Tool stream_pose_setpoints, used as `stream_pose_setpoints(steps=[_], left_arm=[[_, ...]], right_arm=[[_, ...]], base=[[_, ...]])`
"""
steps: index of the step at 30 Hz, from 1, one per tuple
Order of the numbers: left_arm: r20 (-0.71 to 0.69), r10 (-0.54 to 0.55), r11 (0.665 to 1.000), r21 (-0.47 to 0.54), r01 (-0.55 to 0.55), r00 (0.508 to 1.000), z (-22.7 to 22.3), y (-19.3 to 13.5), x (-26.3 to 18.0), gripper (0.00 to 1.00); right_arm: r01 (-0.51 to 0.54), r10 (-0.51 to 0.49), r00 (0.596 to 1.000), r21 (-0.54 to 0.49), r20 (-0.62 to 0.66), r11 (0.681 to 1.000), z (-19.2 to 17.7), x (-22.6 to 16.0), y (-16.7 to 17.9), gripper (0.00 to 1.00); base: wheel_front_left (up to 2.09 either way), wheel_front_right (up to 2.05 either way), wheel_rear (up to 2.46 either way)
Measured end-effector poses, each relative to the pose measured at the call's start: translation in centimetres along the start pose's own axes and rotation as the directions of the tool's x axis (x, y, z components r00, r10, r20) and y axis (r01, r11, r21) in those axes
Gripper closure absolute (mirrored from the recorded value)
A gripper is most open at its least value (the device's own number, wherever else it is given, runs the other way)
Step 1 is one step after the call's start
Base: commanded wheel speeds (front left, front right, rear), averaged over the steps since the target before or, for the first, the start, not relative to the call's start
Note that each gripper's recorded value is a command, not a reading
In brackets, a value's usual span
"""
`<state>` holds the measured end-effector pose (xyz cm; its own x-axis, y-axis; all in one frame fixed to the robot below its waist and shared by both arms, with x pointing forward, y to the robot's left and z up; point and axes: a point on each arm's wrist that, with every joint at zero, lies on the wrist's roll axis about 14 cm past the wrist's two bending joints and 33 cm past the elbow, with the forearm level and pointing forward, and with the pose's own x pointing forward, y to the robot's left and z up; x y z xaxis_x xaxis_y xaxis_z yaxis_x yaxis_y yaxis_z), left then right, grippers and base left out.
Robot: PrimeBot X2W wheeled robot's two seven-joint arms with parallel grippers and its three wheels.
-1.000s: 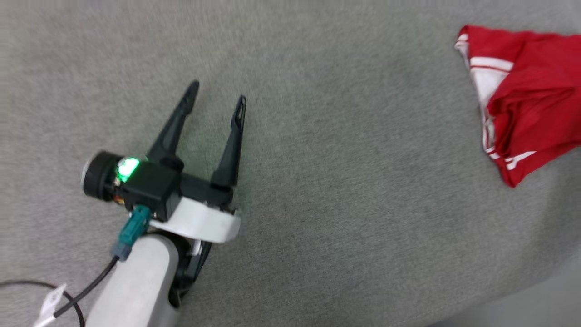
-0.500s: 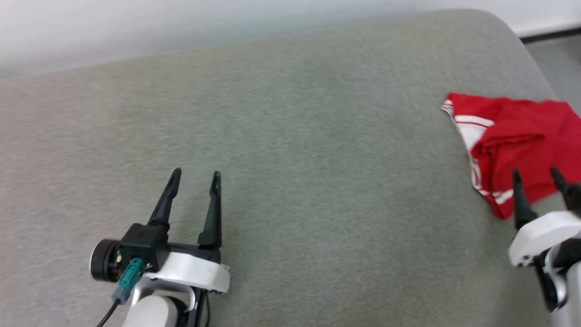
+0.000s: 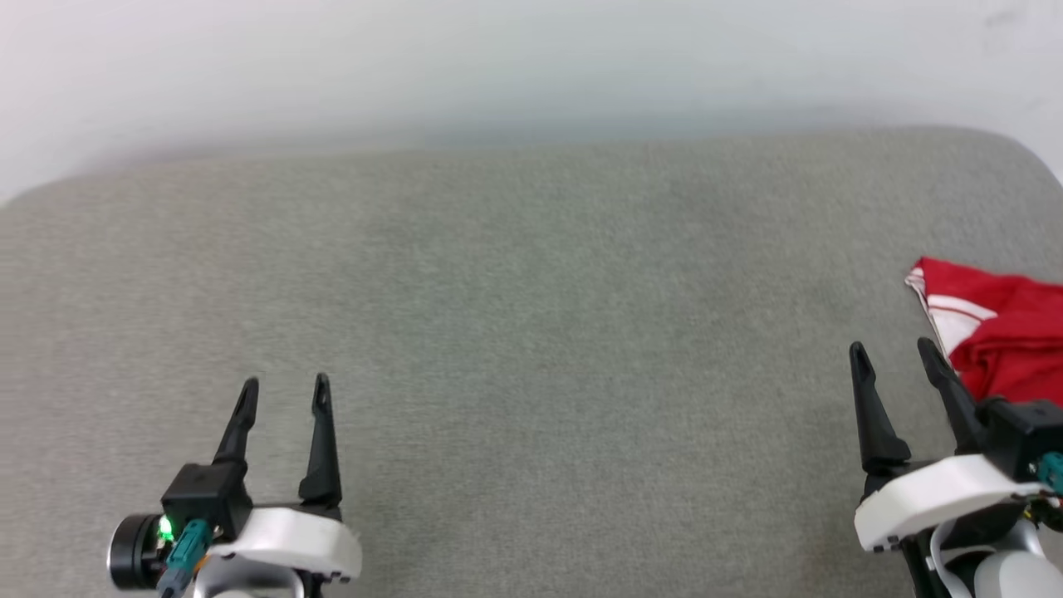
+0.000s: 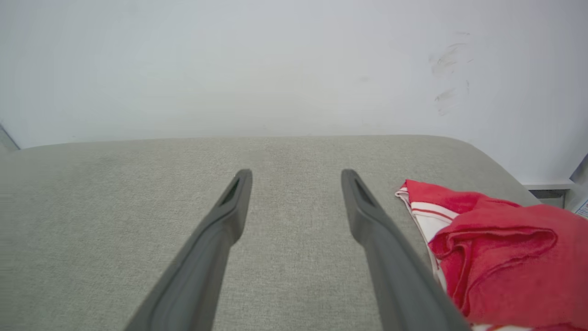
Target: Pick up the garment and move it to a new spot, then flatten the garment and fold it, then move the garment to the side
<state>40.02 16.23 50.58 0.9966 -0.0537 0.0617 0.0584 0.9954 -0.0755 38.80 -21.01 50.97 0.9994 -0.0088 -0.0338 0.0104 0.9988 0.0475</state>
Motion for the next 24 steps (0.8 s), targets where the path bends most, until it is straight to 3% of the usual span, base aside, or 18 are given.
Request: stream_pose_setpoints(steps=[8, 15, 24], left_arm=[[-0.002, 0.019, 1.000, 0.010, -0.019, 1.000, 0.4, 0.9, -3.3, 0.00], [0.004, 0.003, 1.000, -0.004, -0.003, 1.000, 0.5, 0.4, -4.1, 0.00], [-0.016, -0.009, 1.000, -0.010, 0.009, 1.000, -0.1, 0.0, -4.3, 0.00]], right_arm=[[-0.039, 0.039, 0.996, 0.002, 0.084, 0.999, 2.7, -2.7, 1.5, 0.00], [-0.029, 0.029, 0.997, 0.000, 0.072, 1.000, 2.7, -4.8, 1.2, 0.00], [-0.043, 0.043, 0.997, 0.003, 0.063, 0.999, 2.4, -4.7, 1.7, 0.00]], base=[[0.00, 0.00, 0.00], [0.00, 0.00, 0.00], [0.00, 0.00, 0.00]])
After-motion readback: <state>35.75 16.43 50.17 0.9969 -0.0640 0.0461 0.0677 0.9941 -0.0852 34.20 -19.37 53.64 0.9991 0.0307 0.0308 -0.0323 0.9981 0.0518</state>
